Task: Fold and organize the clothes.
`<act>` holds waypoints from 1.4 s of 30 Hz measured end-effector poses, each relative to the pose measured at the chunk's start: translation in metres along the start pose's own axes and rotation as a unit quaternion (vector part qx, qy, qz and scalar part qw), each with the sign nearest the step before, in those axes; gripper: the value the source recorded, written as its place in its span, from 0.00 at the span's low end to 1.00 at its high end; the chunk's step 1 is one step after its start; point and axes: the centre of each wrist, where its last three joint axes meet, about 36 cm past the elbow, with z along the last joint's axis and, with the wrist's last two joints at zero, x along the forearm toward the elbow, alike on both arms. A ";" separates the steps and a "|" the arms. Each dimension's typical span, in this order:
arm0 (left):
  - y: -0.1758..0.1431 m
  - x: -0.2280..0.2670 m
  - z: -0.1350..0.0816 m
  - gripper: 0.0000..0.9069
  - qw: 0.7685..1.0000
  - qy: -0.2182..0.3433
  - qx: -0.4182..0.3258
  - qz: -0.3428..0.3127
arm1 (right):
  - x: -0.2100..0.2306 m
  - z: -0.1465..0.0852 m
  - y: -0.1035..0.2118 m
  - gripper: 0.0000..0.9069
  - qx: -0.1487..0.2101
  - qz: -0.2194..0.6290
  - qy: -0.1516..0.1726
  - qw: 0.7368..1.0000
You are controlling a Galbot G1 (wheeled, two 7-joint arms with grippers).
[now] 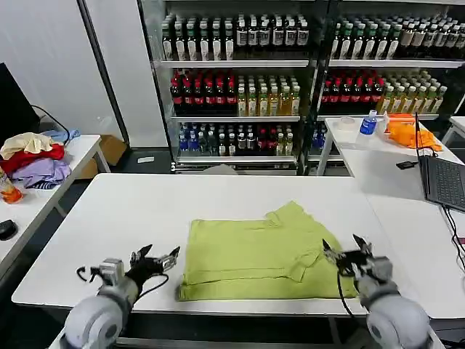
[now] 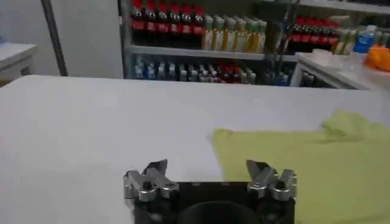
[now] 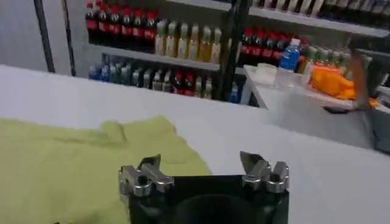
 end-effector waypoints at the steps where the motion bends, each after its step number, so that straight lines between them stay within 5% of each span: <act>1: 0.000 -0.008 -0.003 1.00 1.000 0.000 -0.001 -0.002 | -0.009 -0.003 0.001 1.00 -0.002 -0.002 0.001 1.000; 19: -0.010 -0.106 -0.031 1.00 0.999 0.019 -0.026 -0.015 | -0.132 -0.040 0.025 1.00 -0.020 -0.014 0.036 0.999; 28: -0.021 -0.126 -0.025 1.00 0.999 0.032 -0.032 -0.013 | -0.165 -0.038 0.035 1.00 -0.030 -0.012 0.063 0.997; 35: -0.026 -0.136 -0.023 0.88 0.999 0.035 -0.031 -0.007 | -0.182 -0.028 0.040 1.00 -0.033 -0.009 0.086 0.996; 37: -0.027 -0.138 -0.024 0.79 0.999 0.033 -0.030 -0.007 | -0.185 -0.026 0.041 0.49 -0.035 -0.009 0.091 0.995; 38: -0.028 -0.140 -0.024 0.51 0.999 0.033 -0.030 -0.007 | -0.186 -0.024 0.041 0.49 -0.035 -0.009 0.093 0.995; 39: -0.028 -0.141 -0.025 0.22 0.999 0.032 -0.030 -0.006 | -0.187 -0.023 0.042 0.14 -0.036 -0.010 0.094 0.995; 40: -0.029 -0.142 -0.024 0.08 0.999 0.032 -0.029 -0.006 | -0.187 -0.022 0.043 0.03 -0.036 -0.010 0.095 0.995; 42: -0.030 -0.145 -0.024 0.07 0.999 0.032 -0.029 -0.004 | -0.188 -0.020 0.044 0.00 -0.037 -0.011 0.097 0.995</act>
